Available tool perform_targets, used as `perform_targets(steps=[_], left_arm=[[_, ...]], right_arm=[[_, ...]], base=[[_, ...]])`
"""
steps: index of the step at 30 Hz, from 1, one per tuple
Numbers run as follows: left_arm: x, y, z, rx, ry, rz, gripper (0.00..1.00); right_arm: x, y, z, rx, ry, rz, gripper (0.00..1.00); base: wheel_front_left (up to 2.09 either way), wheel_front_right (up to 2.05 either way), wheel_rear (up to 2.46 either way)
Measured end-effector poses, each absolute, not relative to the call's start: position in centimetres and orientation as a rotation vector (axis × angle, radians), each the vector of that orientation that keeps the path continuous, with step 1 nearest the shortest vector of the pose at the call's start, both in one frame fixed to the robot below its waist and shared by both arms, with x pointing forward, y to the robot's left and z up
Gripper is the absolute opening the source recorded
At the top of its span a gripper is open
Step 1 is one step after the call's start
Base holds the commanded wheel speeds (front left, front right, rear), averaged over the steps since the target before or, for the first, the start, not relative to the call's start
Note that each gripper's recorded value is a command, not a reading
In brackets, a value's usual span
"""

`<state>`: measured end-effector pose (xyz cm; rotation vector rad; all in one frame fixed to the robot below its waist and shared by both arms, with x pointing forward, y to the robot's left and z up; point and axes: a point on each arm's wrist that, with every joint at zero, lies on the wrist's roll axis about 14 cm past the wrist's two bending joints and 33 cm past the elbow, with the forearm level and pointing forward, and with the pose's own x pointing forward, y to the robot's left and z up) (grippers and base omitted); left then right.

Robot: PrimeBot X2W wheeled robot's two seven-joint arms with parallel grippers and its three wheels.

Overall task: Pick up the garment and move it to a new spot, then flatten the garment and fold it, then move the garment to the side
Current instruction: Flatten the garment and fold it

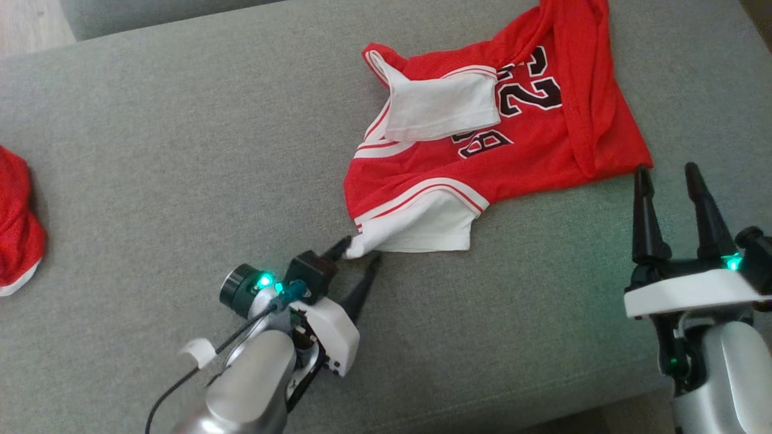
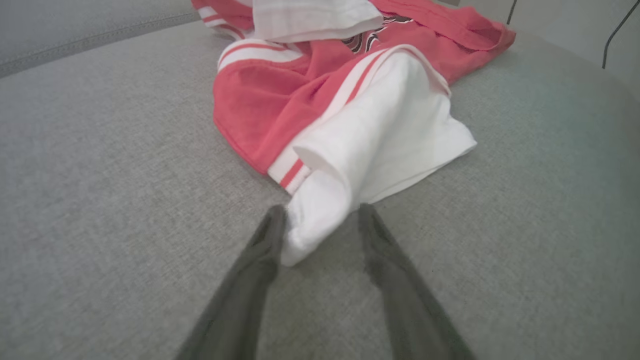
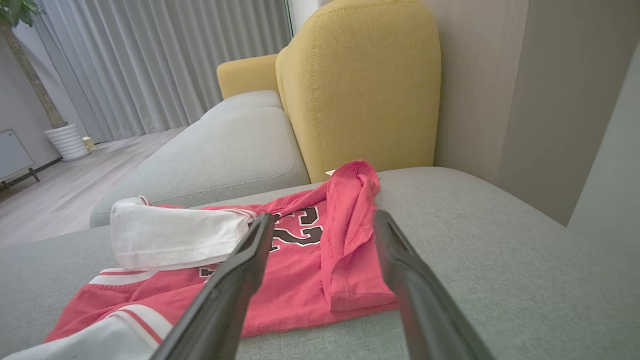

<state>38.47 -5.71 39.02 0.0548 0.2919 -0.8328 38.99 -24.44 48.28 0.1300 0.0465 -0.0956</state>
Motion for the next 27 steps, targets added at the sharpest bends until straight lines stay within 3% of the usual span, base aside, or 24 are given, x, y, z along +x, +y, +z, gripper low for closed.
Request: perform_targets(steps=[7, 15, 27], left_arm=[[39.7, -5.3, 40.3, -0.066, 0.293, -0.781, 0.00], [42.6, -2.9, 45.9, -0.255, 0.150, -0.645, 0.00], [41.5, -0.1, 47.3, -0.332, 0.105, -0.556, 0.00]], right_arm=[[39.2, -25.1, 48.3, 0.132, 0.042, -0.115, 1.00], [39.7, -24.5, 48.3, 0.119, 0.045, -0.099, 1.00], [40.0, -21.1, 45.7, 0.088, 0.154, -0.015, 1.00]], base=[[0.00, 0.00, 0.00], [0.00, 0.00, 0.00], [0.00, 0.00, 0.00]])
